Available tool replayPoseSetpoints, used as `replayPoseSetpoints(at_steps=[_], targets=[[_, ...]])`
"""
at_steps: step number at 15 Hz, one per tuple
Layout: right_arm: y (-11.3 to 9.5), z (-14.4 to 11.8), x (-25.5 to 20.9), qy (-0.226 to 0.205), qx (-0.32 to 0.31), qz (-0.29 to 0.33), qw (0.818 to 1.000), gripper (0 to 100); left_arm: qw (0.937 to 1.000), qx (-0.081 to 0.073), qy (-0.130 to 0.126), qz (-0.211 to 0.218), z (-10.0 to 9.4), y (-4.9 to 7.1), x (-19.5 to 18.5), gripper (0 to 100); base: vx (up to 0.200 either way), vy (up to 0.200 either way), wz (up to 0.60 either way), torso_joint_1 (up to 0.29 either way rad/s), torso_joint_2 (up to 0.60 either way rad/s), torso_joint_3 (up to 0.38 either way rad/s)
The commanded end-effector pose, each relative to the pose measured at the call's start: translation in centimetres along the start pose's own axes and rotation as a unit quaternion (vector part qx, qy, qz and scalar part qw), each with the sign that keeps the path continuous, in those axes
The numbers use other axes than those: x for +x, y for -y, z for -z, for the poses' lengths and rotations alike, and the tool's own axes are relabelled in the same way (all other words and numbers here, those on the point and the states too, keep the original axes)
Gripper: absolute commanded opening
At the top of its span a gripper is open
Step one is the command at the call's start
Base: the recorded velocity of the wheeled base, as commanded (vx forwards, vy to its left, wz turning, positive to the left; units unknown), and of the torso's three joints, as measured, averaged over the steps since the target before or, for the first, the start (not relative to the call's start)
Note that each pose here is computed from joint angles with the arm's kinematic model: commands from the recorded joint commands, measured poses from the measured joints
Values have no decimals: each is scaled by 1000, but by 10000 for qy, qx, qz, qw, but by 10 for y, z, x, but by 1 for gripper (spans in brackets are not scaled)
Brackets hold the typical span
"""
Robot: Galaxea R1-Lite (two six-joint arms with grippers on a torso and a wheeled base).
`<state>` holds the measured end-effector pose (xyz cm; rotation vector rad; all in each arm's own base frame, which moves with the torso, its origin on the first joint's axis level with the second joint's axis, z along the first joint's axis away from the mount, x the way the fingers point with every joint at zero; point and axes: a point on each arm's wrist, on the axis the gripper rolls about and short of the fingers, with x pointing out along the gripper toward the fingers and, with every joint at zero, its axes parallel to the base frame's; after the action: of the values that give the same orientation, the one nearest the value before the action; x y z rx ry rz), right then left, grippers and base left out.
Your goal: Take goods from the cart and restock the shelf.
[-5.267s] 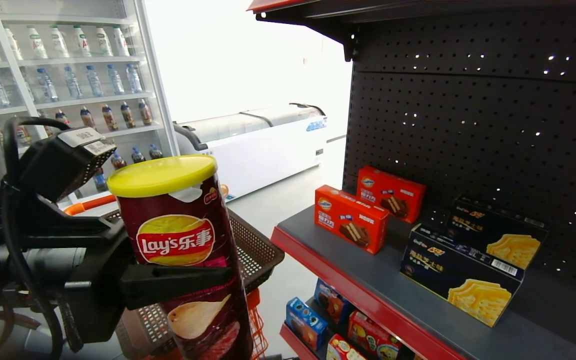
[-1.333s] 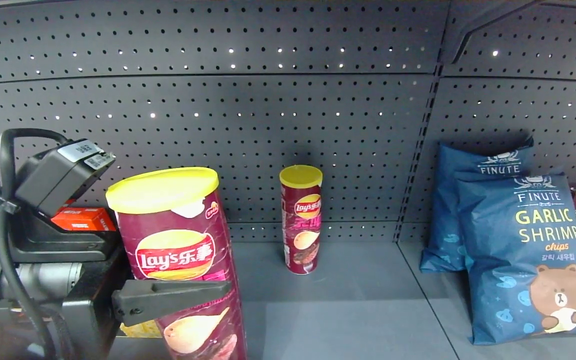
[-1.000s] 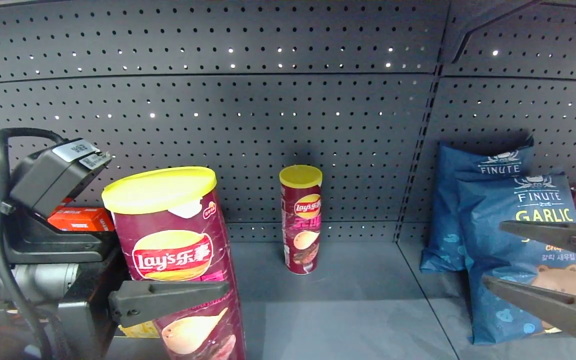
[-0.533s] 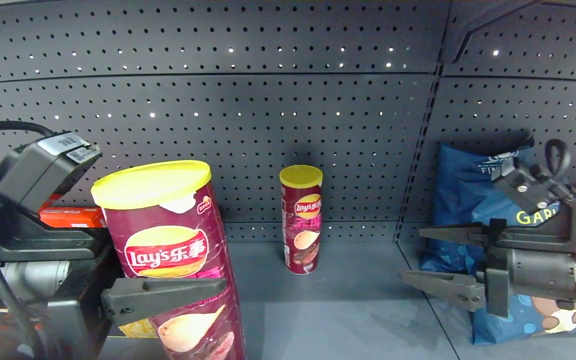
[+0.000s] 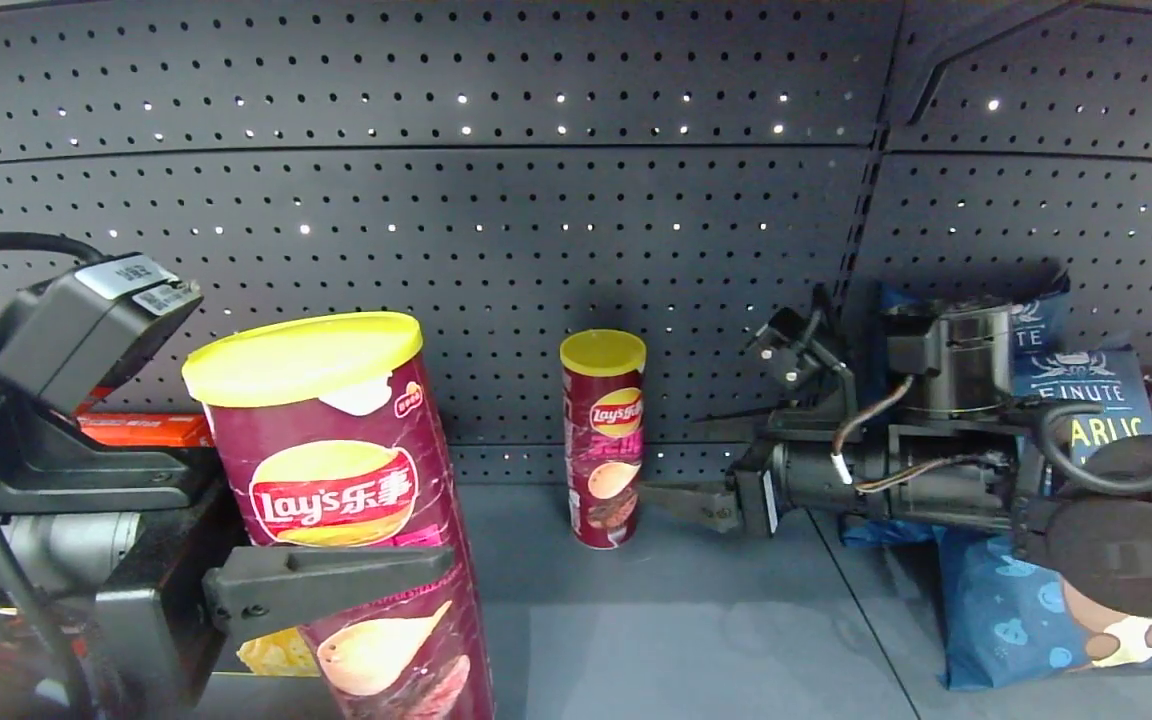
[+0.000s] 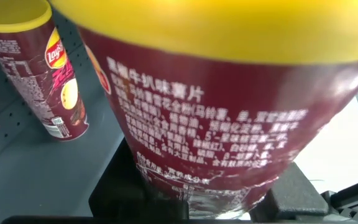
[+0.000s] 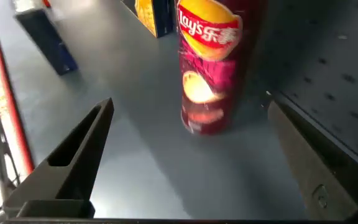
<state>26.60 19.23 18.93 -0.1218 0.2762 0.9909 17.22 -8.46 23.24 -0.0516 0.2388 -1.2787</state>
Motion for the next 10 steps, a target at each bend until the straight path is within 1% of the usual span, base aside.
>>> replayPoseSetpoints(at_steps=[1, 2, 4, 6, 10], targets=[[6, 13, 26, -208, 76, -82, 9997, 100, 10000, -29, -28, 7, 1, -3, 2, 0, 0, 0, 0, 0, 0, 0], [8, 14, 29, -176, 74, -172, 9997, 100, 10000, -43, -36, -1, 1, -4, 3, 0, 0, 0, 0, 0, 0, 0], [12, 16, 32, -30, 35, -292, 9996, 100, 10000, -16, 0, 6, 0, -7, 6, 0, 0, 0, 0, 0, 0, 0], [16, 18, 32, -45, 62, -273, 9996, 100, 10000, -16, 0, 6, -1, -10, 8, 0, 0, 0, 0, 0, 0, 0], [28, 21, 30, 85, 62, -539, 9985, 100, 10000, -16, 0, 6, -2, -11, 8, 0, 0, 0, 0, 0, 0, 0]])
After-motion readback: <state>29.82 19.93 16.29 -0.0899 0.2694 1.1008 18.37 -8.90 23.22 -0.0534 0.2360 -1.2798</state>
